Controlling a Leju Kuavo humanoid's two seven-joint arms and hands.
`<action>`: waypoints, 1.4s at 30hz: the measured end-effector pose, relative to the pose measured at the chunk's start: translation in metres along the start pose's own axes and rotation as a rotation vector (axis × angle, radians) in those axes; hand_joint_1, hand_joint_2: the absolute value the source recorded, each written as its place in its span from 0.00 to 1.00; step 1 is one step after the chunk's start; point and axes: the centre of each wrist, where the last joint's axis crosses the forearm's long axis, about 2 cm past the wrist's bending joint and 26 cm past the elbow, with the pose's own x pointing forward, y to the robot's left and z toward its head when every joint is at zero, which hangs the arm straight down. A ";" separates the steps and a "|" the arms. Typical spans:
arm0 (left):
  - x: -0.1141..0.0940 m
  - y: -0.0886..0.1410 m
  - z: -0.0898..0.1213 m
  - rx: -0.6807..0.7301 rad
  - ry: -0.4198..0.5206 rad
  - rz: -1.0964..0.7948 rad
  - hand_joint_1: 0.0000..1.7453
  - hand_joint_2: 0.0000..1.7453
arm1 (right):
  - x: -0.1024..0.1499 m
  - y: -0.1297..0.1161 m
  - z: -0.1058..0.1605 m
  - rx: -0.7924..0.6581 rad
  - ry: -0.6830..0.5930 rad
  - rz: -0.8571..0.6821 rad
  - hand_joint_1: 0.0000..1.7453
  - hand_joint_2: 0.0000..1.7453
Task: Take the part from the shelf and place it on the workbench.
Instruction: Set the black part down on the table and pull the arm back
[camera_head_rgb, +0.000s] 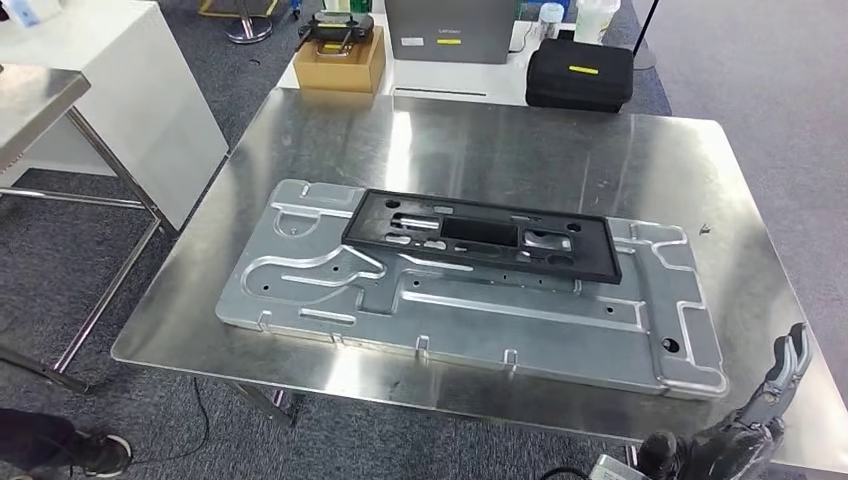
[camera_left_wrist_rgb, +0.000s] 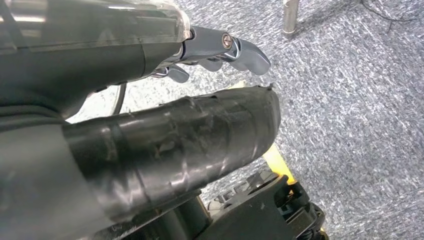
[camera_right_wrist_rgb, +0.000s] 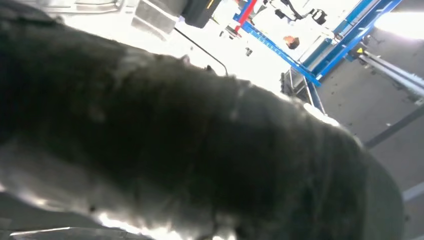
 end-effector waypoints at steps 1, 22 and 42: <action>0.000 0.000 0.000 0.002 0.003 0.003 0.00 0.00 | 0.001 0.000 0.001 -0.007 0.012 -0.009 0.00 0.00; 0.000 -0.001 0.000 0.012 0.015 0.023 0.00 0.00 | 0.008 -0.004 0.013 -0.041 0.111 -0.065 0.00 0.00; -0.001 0.000 0.000 0.023 0.025 0.033 0.00 0.00 | 0.009 -0.005 0.021 -0.019 0.133 -0.062 0.00 0.00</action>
